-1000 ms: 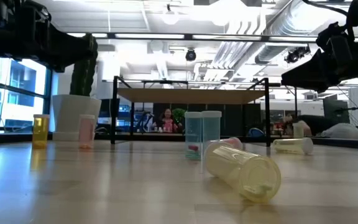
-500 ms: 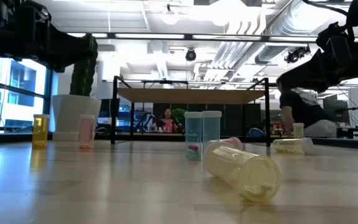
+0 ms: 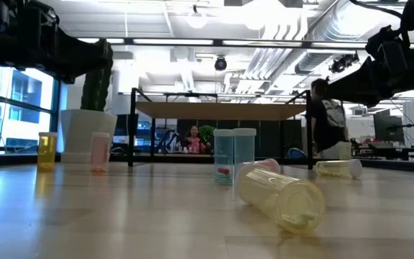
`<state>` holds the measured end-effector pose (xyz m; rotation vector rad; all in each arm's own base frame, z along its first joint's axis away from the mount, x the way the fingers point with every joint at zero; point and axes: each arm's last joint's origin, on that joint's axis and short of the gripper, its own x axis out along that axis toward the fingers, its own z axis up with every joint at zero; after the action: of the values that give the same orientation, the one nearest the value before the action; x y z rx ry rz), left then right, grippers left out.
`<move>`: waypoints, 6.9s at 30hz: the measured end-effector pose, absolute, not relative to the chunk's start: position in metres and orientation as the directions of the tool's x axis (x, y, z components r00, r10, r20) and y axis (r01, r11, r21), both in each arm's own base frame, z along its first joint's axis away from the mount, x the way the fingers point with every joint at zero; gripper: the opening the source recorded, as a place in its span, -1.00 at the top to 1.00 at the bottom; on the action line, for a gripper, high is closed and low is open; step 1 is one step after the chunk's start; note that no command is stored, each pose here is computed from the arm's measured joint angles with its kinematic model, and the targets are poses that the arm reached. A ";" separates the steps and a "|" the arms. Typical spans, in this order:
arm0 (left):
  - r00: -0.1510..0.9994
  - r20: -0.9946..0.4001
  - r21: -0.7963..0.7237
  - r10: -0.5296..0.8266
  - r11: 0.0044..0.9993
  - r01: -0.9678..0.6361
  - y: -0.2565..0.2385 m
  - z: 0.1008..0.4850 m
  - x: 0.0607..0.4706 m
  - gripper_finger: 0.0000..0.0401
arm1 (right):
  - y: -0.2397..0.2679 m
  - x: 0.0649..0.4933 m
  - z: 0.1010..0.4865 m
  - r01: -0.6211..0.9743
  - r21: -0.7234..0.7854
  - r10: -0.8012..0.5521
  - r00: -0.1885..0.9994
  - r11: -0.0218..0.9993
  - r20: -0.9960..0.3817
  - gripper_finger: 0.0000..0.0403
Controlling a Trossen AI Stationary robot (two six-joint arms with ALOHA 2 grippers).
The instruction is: Pick and place medicine bottles onto shelf by color
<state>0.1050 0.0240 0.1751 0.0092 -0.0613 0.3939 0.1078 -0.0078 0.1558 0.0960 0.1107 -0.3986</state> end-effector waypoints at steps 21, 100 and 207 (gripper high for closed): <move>0.921 0.062 -0.003 0.384 0.923 -0.384 0.024 0.175 0.105 -0.19 | -0.008 0.108 0.156 0.392 0.071 -0.381 0.916 0.917 -0.127 0.11; 0.922 0.061 -0.003 0.383 0.923 -0.384 0.024 0.175 0.105 -0.19 | -0.008 0.108 0.156 0.392 0.071 -0.381 0.916 0.917 -0.127 0.11; 0.873 0.282 -0.063 0.398 0.915 -0.398 0.024 0.207 0.100 -0.19 | 0.078 0.282 0.211 -0.035 0.033 0.047 0.867 0.999 -0.496 -0.25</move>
<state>0.1003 0.0239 0.2074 -0.0026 -0.2954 0.4159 0.2822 0.0779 0.2107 0.0233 0.5203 0.0433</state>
